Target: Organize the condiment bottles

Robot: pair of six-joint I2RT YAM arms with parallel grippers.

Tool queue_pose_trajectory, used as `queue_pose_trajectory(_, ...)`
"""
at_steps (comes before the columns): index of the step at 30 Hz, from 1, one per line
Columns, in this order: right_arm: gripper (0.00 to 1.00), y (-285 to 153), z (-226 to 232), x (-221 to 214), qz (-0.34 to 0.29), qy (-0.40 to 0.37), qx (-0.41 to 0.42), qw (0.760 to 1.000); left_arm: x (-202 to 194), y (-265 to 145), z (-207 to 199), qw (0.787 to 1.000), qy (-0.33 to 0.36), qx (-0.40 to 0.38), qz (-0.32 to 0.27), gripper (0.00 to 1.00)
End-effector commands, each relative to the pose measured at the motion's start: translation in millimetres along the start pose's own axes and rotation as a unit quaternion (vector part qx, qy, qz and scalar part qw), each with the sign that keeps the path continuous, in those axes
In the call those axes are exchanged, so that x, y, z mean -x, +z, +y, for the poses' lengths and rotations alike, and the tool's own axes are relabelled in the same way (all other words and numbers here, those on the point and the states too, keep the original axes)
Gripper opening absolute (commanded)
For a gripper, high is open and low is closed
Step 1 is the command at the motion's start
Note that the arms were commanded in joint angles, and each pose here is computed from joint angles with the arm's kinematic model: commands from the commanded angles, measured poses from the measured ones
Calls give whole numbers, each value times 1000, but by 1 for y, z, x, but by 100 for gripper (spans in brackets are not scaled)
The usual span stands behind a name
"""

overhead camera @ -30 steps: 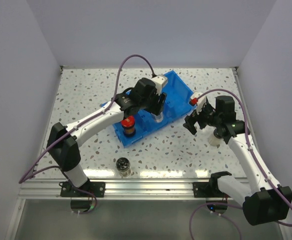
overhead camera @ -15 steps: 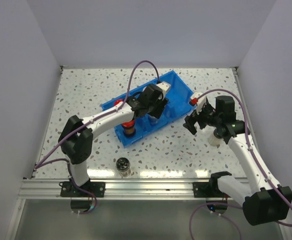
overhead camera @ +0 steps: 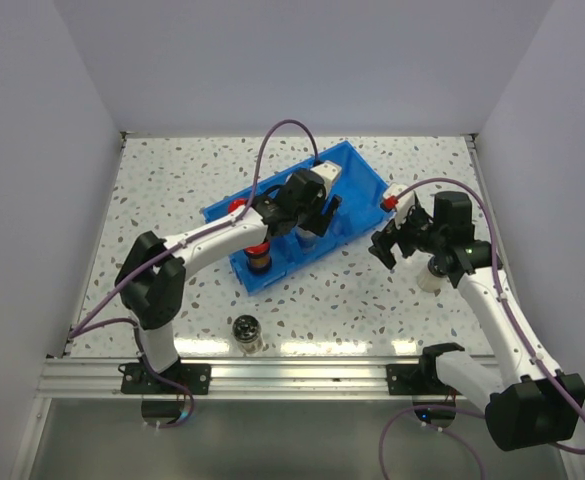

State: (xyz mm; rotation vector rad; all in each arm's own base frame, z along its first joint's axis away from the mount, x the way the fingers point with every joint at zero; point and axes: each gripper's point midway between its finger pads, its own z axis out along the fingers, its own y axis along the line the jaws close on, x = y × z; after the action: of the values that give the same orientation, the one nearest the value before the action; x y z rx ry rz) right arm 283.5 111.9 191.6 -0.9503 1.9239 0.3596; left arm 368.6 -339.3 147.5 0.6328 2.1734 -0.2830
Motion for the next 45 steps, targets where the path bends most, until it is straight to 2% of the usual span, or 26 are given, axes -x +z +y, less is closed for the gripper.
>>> queue_pose_trajectory(1,99,-5,-2,2,-12,-23,-6,1000,40,-27,-6,997,-3,-20,-71,80)
queue_pose_trajectory(5,99,-15,-2,4,-28,-40,-5,999,54,-52,-1,995,1,-20,-99,80)
queue_pose_trajectory(9,99,-22,-10,-4,-4,-32,-28,999,73,-115,20,988,13,1,-153,82)
queue_pose_trajectory(10,99,-26,-16,-9,14,-32,-46,998,60,-121,27,989,25,12,-147,84)
queue_pose_trajectory(11,99,-30,-16,-16,35,-29,-52,998,66,-150,37,984,22,21,-176,85)
queue_pose_trajectory(12,99,-35,-21,-16,45,-31,-65,996,61,-162,48,982,20,44,-184,88)
queue_pose_trajectory(13,99,-40,-26,-21,61,-30,-82,994,41,-165,57,983,26,58,-174,90)
queue_pose_trajectory(14,99,-48,-35,-28,91,-22,-112,989,43,-195,67,976,17,67,-204,91)
queue_pose_trajectory(16,98,-58,-45,-36,125,-7,-144,982,13,-205,86,974,9,102,-201,98)
queue_pose_trajectory(17,99,-68,-55,-42,150,8,-176,973,12,-229,94,967,-5,107,-232,100)
queue_pose_trajectory(19,99,-74,-65,-49,172,25,-203,964,-16,-232,106,965,-15,128,-229,100)
queue_pose_trajectory(20,99,-80,-71,-53,184,32,-221,957,-19,-248,112,958,-27,134,-254,100)
queue_pose_trajectory(24,99,-80,-81,-65,218,67,-228,947,-49,-258,134,947,-44,181,-263,100)
queue_pose_trajectory(29,99,-66,-88,-105,299,105,-201,927,-55,-270,138,940,-65,182,-283,100)
queue_pose_trajectory(38,99,-63,-80,-149,364,119,-144,912,-56,-275,141,938,-69,186,-286,100)
queue_pose_trajectory(45,98,-59,-65,-169,385,115,-108,909,-57,-274,141,938,-68,185,-285,100)
